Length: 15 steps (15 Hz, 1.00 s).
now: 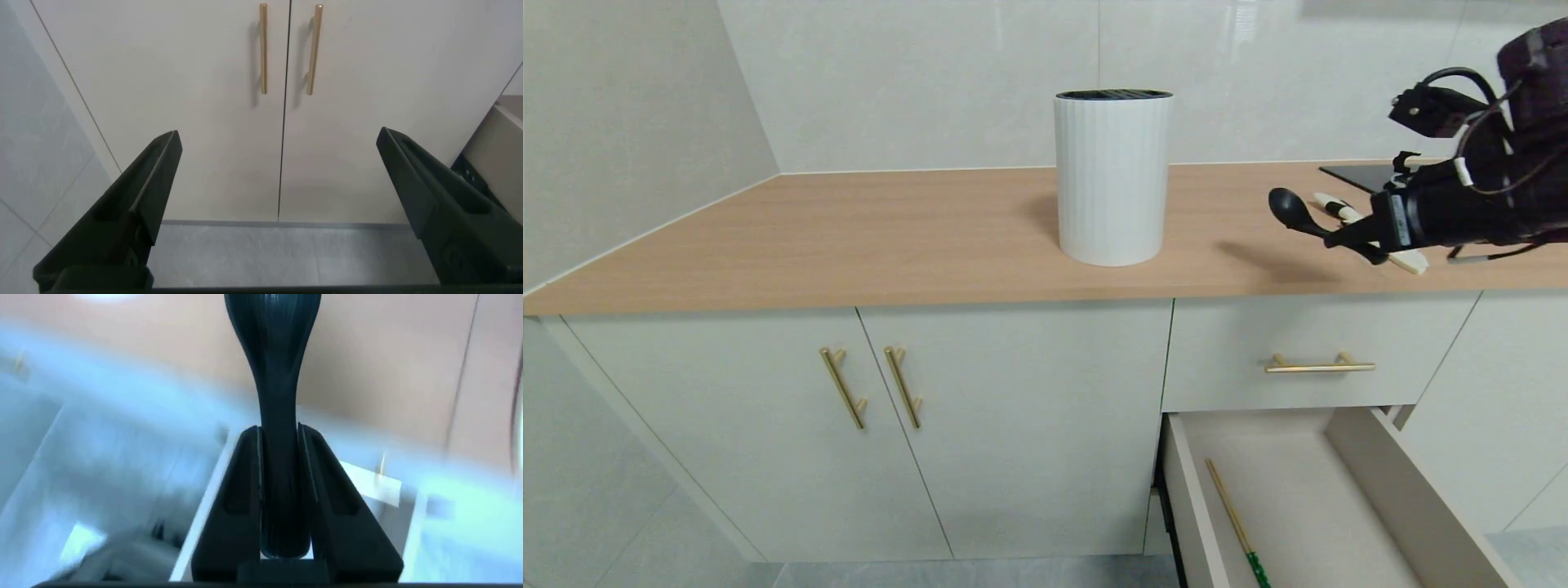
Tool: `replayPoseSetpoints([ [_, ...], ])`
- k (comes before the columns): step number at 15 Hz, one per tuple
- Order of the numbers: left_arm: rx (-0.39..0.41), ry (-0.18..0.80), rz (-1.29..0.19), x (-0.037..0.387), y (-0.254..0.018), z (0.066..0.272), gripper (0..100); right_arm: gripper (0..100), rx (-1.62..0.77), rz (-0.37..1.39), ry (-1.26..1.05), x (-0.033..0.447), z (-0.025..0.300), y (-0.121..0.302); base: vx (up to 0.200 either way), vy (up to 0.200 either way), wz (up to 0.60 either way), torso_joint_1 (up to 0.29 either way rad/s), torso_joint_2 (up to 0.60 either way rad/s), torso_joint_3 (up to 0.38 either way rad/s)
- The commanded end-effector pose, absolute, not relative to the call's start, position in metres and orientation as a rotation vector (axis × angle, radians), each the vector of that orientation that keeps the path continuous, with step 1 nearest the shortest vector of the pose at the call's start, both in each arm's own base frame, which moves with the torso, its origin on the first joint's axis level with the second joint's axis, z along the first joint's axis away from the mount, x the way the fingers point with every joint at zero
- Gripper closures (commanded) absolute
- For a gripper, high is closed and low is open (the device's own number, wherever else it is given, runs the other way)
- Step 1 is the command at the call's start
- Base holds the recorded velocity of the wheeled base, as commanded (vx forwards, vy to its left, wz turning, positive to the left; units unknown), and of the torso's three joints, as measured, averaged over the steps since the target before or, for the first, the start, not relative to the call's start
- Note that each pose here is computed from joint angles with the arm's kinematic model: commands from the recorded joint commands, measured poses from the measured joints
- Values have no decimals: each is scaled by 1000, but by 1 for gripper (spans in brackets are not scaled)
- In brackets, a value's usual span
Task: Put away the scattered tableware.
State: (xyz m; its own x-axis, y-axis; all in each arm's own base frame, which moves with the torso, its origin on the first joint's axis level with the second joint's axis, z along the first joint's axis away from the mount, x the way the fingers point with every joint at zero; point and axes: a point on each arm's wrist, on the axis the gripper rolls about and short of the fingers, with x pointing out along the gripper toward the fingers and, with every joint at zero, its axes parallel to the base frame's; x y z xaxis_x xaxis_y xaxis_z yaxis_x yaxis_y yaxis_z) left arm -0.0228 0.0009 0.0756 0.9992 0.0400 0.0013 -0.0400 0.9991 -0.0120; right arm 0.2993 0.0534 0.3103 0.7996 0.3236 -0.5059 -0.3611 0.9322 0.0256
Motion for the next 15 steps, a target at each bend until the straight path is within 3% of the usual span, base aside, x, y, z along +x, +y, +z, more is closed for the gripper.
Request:
replayPoseSetpoints([
  [1, -12, -2, 41, -23, 1, 76, 0, 100, -69, 363, 533, 212, 312, 38, 0, 0, 0, 0, 0, 0],
  [4, -12, -2, 41, -23, 1, 76, 0, 100, -40, 366, 703, 163, 255, 31, 0, 0, 0, 0, 0, 0],
  [9, -12, -2, 41, -23, 1, 76, 0, 100, -47, 409, 1025, 146, 171, 34, 0, 0, 0, 0, 0, 0],
  [13, -12, -2, 41, -23, 1, 76, 0, 100, -42, 409, 1263, 176, 104, 46, 0, 0, 0, 0, 0, 0],
  [15, -12, -2, 41, -23, 1, 76, 0, 100, -9, 364, 1256, 194, 66, 42, 0, 0, 0, 0, 0, 0],
])
